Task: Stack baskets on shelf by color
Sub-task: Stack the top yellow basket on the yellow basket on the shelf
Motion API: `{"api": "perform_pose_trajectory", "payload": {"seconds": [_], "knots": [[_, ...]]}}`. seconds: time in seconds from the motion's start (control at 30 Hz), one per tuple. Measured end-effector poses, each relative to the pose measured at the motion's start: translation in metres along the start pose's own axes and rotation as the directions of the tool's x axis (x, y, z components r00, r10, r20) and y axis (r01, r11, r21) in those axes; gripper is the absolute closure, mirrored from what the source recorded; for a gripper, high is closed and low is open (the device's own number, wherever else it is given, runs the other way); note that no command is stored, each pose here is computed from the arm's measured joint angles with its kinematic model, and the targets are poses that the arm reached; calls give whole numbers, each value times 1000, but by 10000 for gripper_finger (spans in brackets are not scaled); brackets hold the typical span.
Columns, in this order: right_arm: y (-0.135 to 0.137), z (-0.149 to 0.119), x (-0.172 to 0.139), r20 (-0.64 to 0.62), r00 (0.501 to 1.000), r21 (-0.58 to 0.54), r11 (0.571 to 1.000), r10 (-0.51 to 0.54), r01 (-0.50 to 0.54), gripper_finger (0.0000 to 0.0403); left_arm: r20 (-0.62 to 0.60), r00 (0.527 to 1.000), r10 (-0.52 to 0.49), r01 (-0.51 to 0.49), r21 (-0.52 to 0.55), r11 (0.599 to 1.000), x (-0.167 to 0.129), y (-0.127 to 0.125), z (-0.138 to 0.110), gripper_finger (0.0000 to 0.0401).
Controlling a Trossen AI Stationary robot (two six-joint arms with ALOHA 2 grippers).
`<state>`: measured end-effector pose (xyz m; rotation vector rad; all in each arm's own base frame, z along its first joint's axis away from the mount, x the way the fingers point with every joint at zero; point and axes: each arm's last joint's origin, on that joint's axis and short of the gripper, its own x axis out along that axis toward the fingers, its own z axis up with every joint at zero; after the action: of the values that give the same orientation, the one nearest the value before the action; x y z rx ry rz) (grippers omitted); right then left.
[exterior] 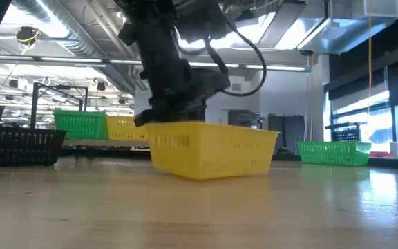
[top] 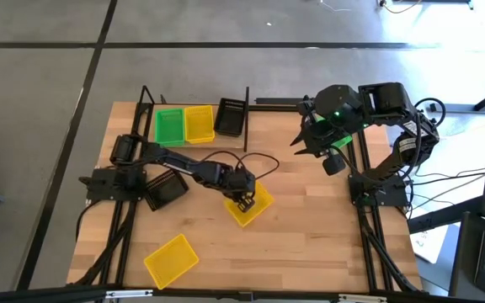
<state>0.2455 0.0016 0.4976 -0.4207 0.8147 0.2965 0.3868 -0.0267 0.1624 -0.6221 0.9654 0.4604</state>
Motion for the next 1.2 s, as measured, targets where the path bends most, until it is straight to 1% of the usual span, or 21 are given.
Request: {"api": "perform_pose_trajectory", "payload": {"seconds": [0.1,0.2,0.33,0.43,0.5,0.6,0.67,0.73,0.8,0.87,0.9,0.97,1.03,1.1,1.2], "knots": [[0,0,0,0,1000,1,1000,0,0,295,41,998,-41,41,-9,999,-19,-3,7,400],[0,0,0,0,1000,1,1000,0,0,295,99,994,-53,55,-21,998,-45,-3,13,401],[0,1,0,5,1000,-4,1000,-3,3,295,172,983,-70,90,-112,990,-86,2,23,401],[-1,2,0,19,1000,-6,1000,-12,12,295,223,974,-35,76,-179,981,-117,9,23,401],[-2,2,0,19,1000,-7,1000,-24,24,295,268,963,-29,92,-223,970,-138,14,25,401],[-3,4,0,27,999,-6,999,-43,44,295,322,947,23,76,-292,953,-169,28,24,401],[-3,5,0,36,998,-8,999,-52,52,295,349,932,94,31,-338,941,-186,39,21,401],[-5,7,0,49,996,-10,997,-80,81,295,373,914,159,-1,-390,921,-198,51,20,401],[-7,8,0,52,991,-9,992,-125,125,295,374,899,228,-43,-443,896,-209,64,19,401],[-9,9,0,41,984,-6,984,-176,176,295,383,876,294,-75,-493,867,-211,74,24,401],[-10,9,-1,32,977,-4,978,-211,211,295,376,869,320,-90,-518,851,-212,80,25,401],[-13,10,-1,13,958,2,958,-286,286,295,335,863,379,-149,-549,823,-212,94,28,401],[-15,9,-1,-15,941,3,941,-339,339,295,338,850,404,-146,-587,797,-210,102,36,401],[-17,9,0,-38,927,1,928,-372,373,295,314,841,441,-171,-619,767,-207,113,42,401],[-17,9,1,-51,921,0,922,-387,388,295,298,814,499,-198,-666,720,-205,129,51,401]]}}
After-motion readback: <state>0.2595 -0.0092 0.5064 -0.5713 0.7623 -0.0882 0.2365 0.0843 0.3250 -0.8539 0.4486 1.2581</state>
